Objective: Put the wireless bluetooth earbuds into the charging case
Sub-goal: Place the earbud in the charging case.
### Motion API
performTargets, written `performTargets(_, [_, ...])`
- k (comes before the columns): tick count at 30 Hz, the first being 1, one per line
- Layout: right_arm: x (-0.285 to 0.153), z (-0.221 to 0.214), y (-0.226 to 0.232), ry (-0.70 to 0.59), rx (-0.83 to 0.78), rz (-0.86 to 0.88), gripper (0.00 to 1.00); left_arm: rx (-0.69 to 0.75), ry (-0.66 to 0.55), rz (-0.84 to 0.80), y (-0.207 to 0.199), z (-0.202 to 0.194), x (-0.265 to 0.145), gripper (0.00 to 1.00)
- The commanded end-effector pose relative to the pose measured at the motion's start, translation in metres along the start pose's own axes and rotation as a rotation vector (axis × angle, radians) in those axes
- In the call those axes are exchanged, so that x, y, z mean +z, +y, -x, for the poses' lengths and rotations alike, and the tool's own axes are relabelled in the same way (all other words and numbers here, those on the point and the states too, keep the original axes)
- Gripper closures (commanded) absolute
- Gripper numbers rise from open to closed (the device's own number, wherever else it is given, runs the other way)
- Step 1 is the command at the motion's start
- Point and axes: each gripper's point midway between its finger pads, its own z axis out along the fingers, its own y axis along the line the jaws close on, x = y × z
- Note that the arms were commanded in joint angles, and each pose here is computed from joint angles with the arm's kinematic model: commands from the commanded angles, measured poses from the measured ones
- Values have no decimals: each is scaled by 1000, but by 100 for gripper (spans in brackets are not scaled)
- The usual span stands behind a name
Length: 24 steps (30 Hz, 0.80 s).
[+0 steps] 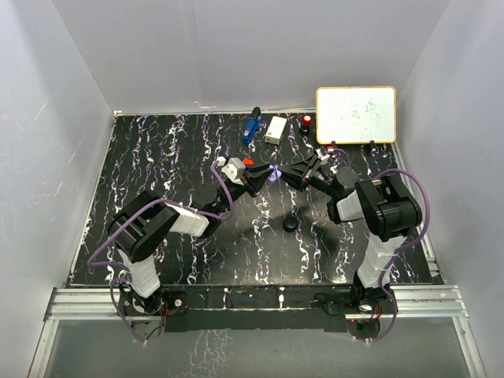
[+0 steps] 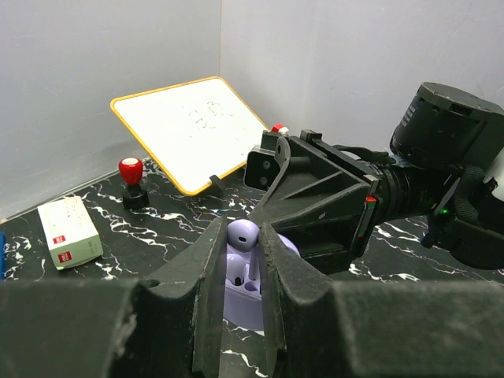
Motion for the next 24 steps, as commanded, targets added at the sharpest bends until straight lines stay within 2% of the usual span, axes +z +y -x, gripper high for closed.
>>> performTargets(1, [-1,-6,14,15,-42,69,100,69,-222,-30,-7,61,9,100])
performTargets(24, [-2,-6,18,13,-30,99,100,70,-200,-44,-11,52,6,100])
